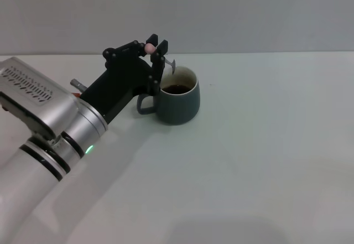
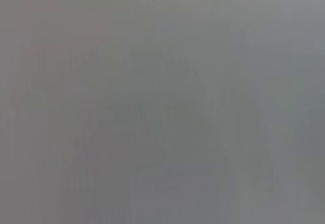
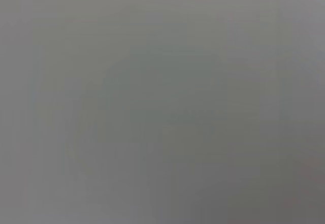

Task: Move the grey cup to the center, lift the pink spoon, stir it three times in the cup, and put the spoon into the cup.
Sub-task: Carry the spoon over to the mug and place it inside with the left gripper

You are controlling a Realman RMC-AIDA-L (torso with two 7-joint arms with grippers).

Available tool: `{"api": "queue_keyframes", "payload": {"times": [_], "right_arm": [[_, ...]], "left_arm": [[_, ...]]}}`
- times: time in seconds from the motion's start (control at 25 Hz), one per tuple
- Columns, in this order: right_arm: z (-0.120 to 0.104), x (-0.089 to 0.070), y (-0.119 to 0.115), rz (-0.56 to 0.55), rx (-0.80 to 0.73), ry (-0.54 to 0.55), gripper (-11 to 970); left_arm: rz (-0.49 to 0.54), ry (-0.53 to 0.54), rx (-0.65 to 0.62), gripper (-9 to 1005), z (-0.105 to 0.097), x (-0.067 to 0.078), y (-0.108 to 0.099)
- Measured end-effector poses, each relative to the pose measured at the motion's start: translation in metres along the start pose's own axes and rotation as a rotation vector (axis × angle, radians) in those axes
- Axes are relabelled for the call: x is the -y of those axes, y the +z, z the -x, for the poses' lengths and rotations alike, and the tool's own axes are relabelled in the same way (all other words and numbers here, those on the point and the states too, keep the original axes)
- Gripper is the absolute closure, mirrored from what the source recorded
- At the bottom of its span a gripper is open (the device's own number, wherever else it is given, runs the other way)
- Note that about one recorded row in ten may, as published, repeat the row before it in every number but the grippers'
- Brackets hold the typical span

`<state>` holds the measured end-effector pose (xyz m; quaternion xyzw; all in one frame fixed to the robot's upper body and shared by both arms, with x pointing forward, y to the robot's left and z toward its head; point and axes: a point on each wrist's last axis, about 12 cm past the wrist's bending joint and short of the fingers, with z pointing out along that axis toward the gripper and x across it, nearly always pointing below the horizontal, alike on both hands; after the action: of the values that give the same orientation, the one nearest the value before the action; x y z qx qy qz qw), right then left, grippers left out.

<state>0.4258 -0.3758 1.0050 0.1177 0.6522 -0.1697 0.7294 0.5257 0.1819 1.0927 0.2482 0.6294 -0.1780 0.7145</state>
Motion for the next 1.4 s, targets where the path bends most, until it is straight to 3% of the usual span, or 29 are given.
{"api": "queue_keyframes", "payload": {"times": [0.68, 1.4], "right_arm": [[0.000, 0.002, -0.002, -0.005, 0.005, -0.002, 961], [0.000, 0.003, -0.003, 0.000, 0.002, 0.001, 961]], "left_arm": [[-0.026, 0.015, -0.090, 786, -0.019, 0.007, 0.020], [0.001, 0.073, -0.171, 775, -0.035, -0.001, 0.033]]}}
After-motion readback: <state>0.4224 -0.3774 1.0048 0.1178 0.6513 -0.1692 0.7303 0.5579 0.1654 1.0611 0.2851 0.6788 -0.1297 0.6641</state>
